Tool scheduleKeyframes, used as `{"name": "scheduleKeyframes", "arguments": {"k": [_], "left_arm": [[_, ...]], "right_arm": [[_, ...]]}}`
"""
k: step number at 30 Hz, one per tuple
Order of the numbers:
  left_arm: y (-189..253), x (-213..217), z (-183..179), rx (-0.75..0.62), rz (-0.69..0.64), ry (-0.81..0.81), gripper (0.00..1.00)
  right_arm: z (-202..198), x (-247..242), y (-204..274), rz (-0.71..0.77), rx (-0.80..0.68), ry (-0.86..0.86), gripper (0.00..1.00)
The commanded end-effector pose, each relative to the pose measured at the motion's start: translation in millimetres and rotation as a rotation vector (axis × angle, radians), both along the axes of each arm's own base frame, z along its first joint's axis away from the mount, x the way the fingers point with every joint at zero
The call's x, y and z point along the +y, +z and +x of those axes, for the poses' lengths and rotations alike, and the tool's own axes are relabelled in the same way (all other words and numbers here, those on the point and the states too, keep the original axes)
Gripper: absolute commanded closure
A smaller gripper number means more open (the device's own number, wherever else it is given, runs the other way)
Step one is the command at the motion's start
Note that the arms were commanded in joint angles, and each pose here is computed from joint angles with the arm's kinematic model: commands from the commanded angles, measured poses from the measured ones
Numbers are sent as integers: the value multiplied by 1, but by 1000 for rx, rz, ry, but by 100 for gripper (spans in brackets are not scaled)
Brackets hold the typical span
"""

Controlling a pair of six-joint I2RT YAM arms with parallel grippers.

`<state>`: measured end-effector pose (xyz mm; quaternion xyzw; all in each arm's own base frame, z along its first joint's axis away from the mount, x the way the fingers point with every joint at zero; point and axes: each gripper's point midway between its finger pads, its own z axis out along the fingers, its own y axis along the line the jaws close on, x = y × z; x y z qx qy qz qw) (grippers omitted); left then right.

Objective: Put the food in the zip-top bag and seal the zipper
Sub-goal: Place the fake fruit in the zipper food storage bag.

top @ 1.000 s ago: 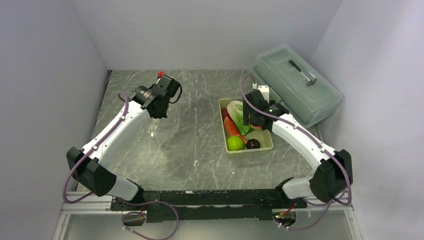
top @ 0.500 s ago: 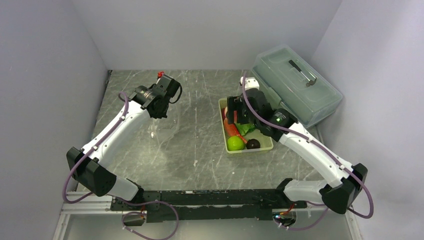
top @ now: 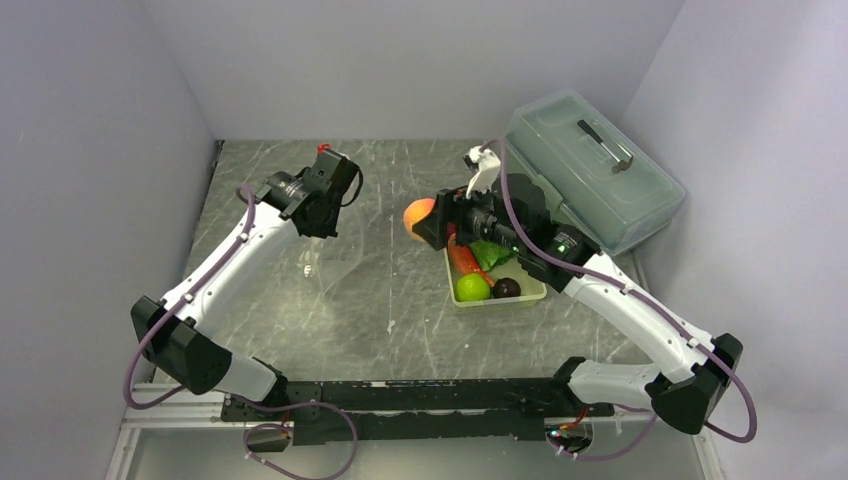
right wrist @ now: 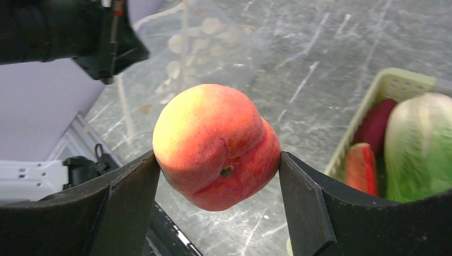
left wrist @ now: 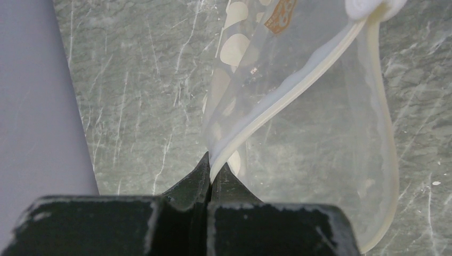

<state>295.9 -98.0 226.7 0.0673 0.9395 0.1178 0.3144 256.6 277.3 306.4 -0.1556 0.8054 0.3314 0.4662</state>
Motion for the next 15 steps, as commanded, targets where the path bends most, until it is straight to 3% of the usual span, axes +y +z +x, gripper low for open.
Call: {"name": "scheduleKeyframes", "arguments": {"k": [1,15], "left_arm": [[15,-8,3,-47,-80,-29,100],[13,-14,6,-33,-169,-46,100]], "right_arm": [[-14,27,34,146,-67,126,50],[-29,81,34,206,-68,257,51]]}}
